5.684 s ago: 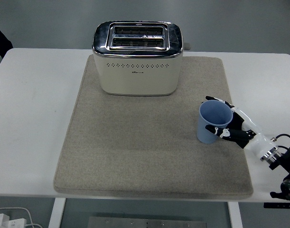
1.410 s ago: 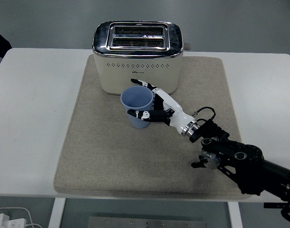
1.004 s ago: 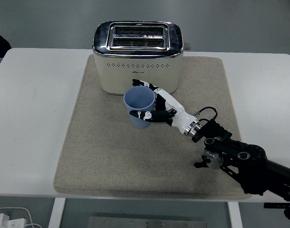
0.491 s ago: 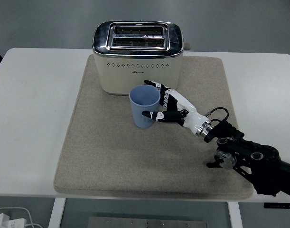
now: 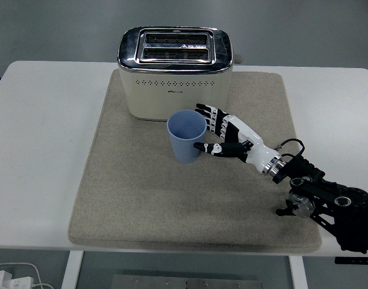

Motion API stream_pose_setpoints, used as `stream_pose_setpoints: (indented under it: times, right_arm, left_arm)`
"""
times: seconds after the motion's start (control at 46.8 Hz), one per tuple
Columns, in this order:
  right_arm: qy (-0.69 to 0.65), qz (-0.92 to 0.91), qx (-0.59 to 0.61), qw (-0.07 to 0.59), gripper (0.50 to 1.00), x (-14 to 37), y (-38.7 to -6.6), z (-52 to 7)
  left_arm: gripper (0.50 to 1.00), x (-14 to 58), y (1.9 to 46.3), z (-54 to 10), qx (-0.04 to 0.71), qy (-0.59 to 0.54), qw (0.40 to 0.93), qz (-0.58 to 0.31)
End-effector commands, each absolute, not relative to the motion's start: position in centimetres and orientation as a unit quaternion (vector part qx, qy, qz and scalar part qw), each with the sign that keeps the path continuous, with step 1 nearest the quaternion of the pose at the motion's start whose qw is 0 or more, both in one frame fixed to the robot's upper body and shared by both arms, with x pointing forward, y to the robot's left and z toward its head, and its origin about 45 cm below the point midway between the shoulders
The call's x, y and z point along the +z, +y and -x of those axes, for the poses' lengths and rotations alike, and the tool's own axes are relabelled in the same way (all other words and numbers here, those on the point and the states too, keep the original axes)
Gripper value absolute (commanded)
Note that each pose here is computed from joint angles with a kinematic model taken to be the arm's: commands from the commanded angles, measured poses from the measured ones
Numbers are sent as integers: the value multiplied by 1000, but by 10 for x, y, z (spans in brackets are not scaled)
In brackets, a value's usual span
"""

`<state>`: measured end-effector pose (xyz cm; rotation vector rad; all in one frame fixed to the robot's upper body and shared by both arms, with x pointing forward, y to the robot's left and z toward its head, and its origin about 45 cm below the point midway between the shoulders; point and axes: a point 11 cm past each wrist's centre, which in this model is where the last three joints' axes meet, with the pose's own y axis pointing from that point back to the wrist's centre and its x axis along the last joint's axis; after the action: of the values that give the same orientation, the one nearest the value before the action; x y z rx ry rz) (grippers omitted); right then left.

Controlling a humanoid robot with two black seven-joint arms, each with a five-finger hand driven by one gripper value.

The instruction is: Put the water cup in front of the bread machine

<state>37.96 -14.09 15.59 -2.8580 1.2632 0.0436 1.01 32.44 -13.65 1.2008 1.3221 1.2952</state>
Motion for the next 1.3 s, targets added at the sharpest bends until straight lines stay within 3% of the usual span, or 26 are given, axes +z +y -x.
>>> stream_pose_setpoints:
  times: [0.0,0.321,0.94,1.282]
  right_arm:
    - [404,915,14,6,928,156,-146,-380]
    - [408,913,9,-2,928,160,-169,-383]
    - [475,879,27,-10,928,179,-269,-396]
    - [543,834,73,70,928,199,-289,-416]
  left_arm:
    - [1000,-137,324,-10,524,535,450,-485]
    - [1000,-137,324,-10,524,535,451,-486]
    - [1000,-137,323,-10,523,536,452,-485]
    - [1000,-137,323,-11,523,536,453,-485]
